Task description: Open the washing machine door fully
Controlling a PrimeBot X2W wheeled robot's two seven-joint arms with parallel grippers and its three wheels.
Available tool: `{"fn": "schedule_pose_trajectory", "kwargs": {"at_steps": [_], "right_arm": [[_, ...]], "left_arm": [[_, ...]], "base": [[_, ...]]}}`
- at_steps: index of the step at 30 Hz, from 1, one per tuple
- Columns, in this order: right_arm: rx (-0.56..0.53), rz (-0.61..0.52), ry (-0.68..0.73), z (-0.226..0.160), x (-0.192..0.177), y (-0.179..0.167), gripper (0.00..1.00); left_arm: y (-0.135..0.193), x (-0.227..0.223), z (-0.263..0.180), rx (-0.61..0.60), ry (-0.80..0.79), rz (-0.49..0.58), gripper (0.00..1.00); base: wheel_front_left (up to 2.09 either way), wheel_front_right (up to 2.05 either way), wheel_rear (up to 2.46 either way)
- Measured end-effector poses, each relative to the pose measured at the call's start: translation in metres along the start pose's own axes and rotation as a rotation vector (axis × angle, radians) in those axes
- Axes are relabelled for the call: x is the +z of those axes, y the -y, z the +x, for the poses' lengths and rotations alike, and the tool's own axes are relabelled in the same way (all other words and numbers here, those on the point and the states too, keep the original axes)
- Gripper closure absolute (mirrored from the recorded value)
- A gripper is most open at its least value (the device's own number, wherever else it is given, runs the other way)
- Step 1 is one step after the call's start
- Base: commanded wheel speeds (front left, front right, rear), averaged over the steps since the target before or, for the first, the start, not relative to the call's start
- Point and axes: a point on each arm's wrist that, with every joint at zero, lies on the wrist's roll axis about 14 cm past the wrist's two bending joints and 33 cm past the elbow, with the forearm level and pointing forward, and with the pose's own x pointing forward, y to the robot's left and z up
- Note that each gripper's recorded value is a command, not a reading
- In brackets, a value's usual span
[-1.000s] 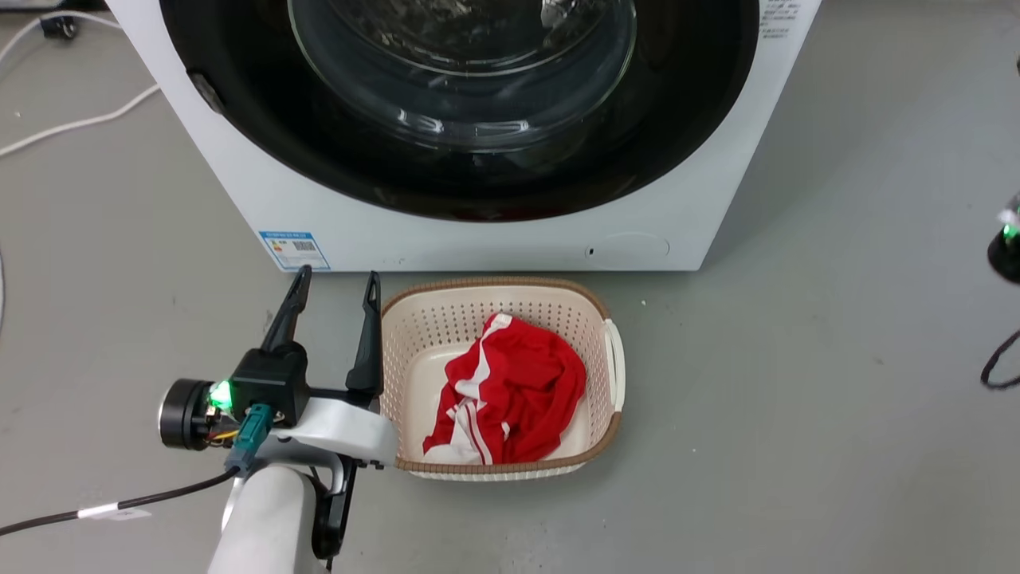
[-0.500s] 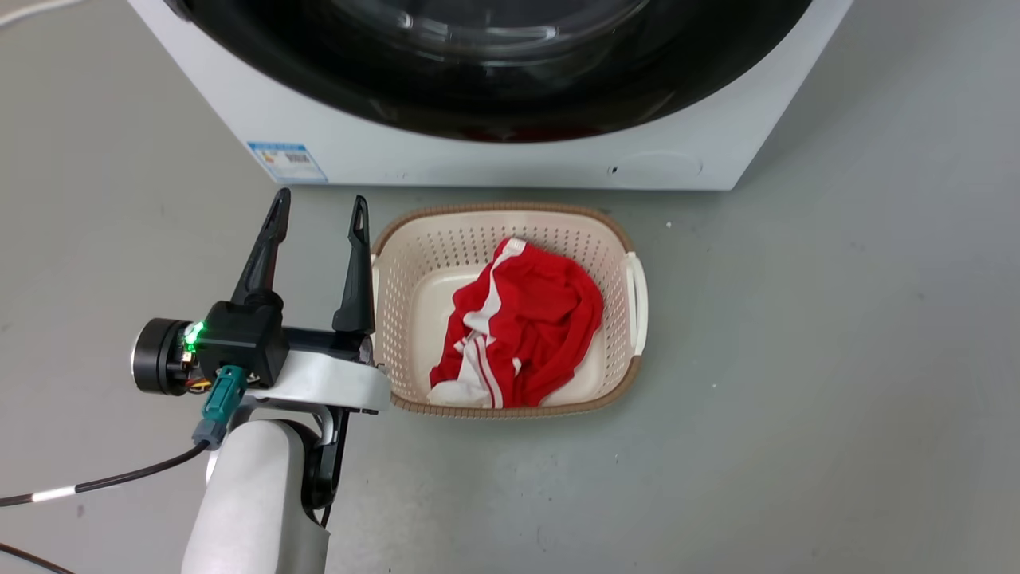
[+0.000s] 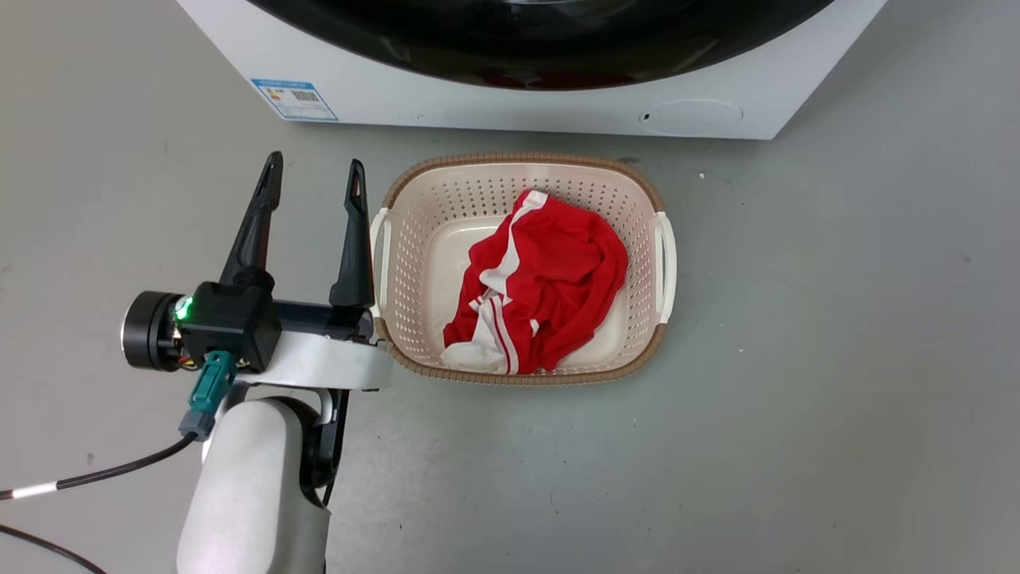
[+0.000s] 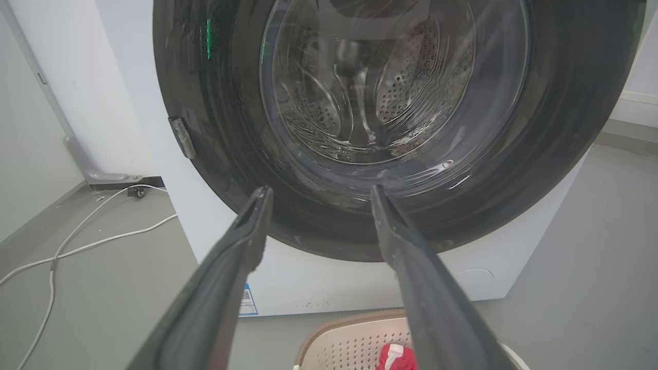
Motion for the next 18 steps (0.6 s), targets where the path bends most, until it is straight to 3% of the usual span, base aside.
{"fn": "schedule_pose_trajectory", "kwargs": {"at_steps": [18], "right_arm": [[0.002, -0.066, -0.141, 0.036, -0.027, -0.007, 1.0]], "left_arm": [[-0.005, -0.018, 0.003, 0.011, -0.034, 0.001, 0.0]], "base": [[0.0, 0.0, 0.0]]}}
